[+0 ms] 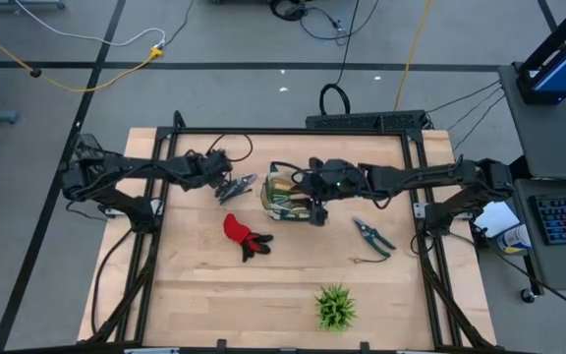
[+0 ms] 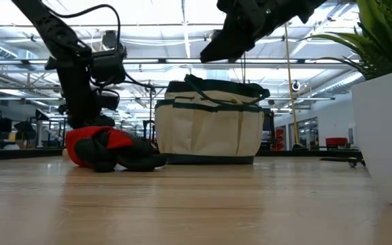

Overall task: Pick & Place Garden tools in Gardening bag
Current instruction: Put the brown hand rake into the gardening bag

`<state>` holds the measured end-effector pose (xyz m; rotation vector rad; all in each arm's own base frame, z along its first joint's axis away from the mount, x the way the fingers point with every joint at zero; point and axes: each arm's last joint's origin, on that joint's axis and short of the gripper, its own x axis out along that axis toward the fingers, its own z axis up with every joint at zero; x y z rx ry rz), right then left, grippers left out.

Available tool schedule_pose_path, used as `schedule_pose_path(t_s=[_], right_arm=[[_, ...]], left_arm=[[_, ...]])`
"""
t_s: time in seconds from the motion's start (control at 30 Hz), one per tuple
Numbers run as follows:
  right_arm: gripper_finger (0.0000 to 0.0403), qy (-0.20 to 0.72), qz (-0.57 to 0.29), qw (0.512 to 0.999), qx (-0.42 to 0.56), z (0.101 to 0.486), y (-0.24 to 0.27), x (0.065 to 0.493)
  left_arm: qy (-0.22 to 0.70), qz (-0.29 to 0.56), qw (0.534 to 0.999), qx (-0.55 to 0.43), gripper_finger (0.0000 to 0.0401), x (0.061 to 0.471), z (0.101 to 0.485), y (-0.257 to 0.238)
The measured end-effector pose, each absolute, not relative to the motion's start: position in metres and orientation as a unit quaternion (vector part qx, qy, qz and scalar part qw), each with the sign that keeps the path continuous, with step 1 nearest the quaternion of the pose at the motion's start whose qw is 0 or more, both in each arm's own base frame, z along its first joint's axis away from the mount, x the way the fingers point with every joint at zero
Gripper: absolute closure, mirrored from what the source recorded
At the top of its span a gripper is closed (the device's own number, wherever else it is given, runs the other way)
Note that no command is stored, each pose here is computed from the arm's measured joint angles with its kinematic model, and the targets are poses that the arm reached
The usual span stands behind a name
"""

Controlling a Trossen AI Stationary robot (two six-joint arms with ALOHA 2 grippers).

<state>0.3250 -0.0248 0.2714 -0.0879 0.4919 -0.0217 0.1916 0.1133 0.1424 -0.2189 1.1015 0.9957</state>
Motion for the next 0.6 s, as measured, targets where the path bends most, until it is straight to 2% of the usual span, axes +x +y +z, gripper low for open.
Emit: schedule_pose_path(t_s=[0.4, 0.6], right_arm=[[0.0272, 0.239, -0.007, 0.970, -0.045, 0.272, -0.022, 0.326], [0.0272, 0.240, -0.007, 0.970, -0.045, 0.272, -0.022, 0.325]], left_arm=[[0.508, 0.488, 0.703, -0.099, 0.0242, 0.172, 0.125, 0.118], [0.500, 0.484, 0.709, -0.113, 0.0243, 0.167, 0.120, 0.119]])
